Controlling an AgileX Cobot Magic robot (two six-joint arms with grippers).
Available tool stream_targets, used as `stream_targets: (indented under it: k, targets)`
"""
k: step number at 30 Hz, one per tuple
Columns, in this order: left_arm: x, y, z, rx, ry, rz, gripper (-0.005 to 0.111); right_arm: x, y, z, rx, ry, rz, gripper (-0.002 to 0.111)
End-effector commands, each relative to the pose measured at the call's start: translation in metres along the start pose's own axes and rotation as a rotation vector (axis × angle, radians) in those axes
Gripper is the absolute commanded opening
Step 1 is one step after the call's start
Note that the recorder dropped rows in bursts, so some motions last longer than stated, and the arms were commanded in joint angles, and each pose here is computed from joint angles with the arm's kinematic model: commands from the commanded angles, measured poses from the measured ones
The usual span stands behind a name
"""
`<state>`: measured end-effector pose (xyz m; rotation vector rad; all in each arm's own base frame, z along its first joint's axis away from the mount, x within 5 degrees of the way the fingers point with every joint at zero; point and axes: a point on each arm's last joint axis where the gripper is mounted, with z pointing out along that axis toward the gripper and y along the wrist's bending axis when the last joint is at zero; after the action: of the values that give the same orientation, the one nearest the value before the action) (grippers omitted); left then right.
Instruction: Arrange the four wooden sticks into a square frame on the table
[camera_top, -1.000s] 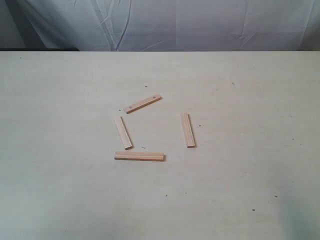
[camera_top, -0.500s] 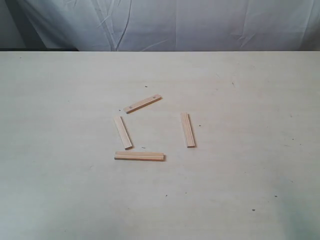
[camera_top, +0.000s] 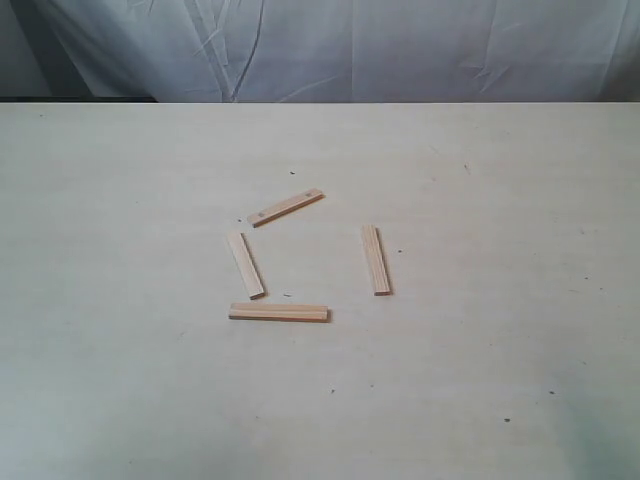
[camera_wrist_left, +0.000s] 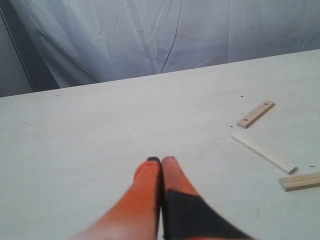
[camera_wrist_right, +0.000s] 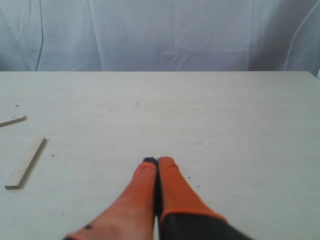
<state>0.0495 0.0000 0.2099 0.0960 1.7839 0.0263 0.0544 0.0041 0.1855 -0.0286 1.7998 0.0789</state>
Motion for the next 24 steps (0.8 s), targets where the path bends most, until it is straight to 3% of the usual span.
stream_targets:
  k: [1,9,15,20,24]
  targets:
    - [0.001,0.000,0.000,-0.006,-0.008,-0.003,0.000,0.000,0.000,0.000,0.006,-0.012,0.003,0.000]
    - [0.001,0.000,0.000,-0.006,-0.008,-0.003,0.000,-0.001,0.000,0.000,0.006,-0.016,0.003,0.000]
    - [-0.002,0.005,0.000,-0.057,-0.029,0.127,0.000,-0.017,0.000,-0.002,0.000,-0.202,0.013,0.000]
    - [-0.014,0.003,-0.001,-0.051,-0.165,0.157,0.000,-0.031,0.000,-0.006,-0.002,-0.362,0.012,0.000]
    - [-0.028,0.000,-0.005,-0.044,-0.329,0.217,0.000,-0.033,0.000,-0.007,-0.002,-0.378,0.012,0.000]
